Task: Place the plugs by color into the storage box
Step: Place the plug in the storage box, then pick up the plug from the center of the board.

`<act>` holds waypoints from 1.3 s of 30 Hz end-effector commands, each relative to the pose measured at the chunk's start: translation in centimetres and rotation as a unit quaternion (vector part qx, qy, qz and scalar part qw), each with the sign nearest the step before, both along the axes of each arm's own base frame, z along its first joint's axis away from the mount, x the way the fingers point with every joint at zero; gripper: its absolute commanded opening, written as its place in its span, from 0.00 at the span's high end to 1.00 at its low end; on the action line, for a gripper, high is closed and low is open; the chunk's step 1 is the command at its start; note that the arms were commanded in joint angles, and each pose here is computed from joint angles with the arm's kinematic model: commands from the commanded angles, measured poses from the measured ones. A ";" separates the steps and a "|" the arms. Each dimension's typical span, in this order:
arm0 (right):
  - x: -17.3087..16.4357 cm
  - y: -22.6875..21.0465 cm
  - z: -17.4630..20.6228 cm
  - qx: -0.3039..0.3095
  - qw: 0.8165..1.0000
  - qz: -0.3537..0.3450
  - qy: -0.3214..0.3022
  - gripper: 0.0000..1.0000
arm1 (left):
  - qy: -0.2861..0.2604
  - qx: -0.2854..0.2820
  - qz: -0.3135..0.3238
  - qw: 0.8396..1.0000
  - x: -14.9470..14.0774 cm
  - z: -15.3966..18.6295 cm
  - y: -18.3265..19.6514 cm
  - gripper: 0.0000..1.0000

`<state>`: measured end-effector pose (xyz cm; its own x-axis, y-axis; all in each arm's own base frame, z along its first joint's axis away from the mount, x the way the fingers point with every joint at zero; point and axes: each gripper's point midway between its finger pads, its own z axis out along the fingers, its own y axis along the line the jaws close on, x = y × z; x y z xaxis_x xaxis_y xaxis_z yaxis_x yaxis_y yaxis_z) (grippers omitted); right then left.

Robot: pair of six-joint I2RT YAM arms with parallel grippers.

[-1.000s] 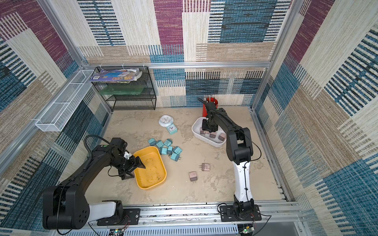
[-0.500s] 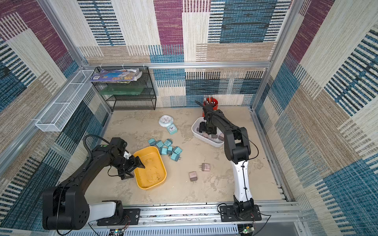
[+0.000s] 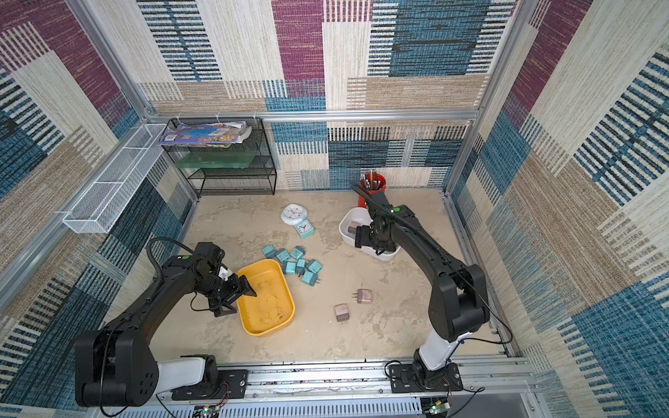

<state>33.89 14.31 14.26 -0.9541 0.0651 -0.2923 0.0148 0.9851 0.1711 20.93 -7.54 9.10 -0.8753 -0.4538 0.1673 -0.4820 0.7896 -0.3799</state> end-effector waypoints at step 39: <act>-5.9 -3.3 -10.6 -0.066 0.995 -0.006 0.068 0.09 | 0.007 -0.014 0.013 1.000 -3.0 -0.2 -0.4 0.18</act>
